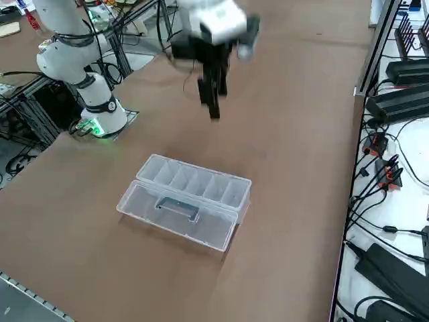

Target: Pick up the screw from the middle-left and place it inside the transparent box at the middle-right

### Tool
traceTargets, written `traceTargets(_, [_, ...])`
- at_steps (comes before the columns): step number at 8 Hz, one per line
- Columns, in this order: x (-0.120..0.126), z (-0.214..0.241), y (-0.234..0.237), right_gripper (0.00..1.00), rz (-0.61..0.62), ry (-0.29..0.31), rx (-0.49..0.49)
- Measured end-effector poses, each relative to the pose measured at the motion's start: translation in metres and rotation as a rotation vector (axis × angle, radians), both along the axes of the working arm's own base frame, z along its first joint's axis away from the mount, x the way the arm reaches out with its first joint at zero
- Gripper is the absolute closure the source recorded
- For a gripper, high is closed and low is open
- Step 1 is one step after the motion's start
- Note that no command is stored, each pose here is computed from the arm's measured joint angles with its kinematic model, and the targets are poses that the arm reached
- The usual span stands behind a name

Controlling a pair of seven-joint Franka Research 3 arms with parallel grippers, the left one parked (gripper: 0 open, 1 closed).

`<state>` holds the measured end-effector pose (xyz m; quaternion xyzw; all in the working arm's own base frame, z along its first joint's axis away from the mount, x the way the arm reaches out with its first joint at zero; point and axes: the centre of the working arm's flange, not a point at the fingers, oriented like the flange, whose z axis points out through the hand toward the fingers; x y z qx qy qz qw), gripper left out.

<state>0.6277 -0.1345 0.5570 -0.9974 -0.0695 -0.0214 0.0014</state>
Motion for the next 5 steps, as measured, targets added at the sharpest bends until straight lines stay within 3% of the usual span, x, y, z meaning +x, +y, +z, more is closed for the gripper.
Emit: traceTargets(5, [-0.044,0.073,0.084,0.00,-0.142,0.041,0.016])
